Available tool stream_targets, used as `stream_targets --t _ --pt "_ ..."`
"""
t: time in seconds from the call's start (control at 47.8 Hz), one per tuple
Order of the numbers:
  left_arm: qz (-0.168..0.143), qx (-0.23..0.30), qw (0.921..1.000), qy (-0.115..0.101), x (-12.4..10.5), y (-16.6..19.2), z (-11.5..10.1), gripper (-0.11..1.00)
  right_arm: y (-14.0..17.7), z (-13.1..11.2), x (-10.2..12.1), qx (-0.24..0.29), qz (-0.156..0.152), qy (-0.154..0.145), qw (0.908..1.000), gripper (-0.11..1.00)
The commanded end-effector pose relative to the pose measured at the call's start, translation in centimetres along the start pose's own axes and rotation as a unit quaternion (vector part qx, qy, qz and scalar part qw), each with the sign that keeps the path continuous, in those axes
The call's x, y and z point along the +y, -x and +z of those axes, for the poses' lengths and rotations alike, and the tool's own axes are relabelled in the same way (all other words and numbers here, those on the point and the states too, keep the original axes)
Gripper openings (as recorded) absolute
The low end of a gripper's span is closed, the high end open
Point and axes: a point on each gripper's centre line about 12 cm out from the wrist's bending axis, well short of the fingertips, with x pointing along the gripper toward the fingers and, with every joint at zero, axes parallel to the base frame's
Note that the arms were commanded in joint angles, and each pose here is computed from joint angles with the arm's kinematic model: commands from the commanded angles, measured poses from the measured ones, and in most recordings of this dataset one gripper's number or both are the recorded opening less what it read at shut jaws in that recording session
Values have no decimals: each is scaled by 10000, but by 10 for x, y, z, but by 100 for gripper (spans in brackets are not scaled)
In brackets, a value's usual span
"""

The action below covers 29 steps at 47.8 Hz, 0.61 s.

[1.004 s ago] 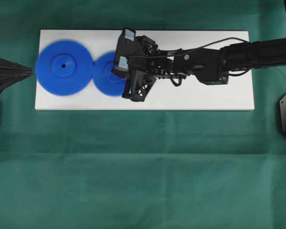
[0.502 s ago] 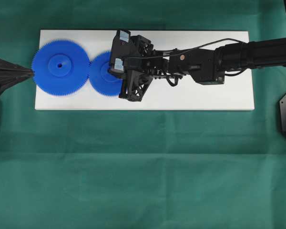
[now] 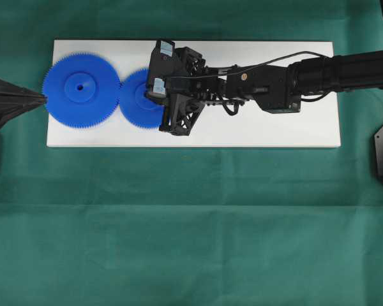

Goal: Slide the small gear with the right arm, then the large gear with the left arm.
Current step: 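Hold the small gear meshed against the large gear with the right gripper, then slide the small gear back right to its start spot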

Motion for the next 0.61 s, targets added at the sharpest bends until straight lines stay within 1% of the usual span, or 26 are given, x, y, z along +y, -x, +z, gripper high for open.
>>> stream_targets --t 0.0,0.314,0.46,0.586 --pt "5 -85 10000 7 0 -1 6 0 5 11 3 -144 30 22 9999 51" --pt "6 -54 10000 8 0 0 5 0 5 9 3 -121 27 22 9999 51" --pt "6 0 10000 8 0 2 4 0 10 2 -3 34 -40 -16 10000 50" --pt "11 -16 10000 8 0 6 6 0 25 -10 -9 211 -109 -60 9997 51"
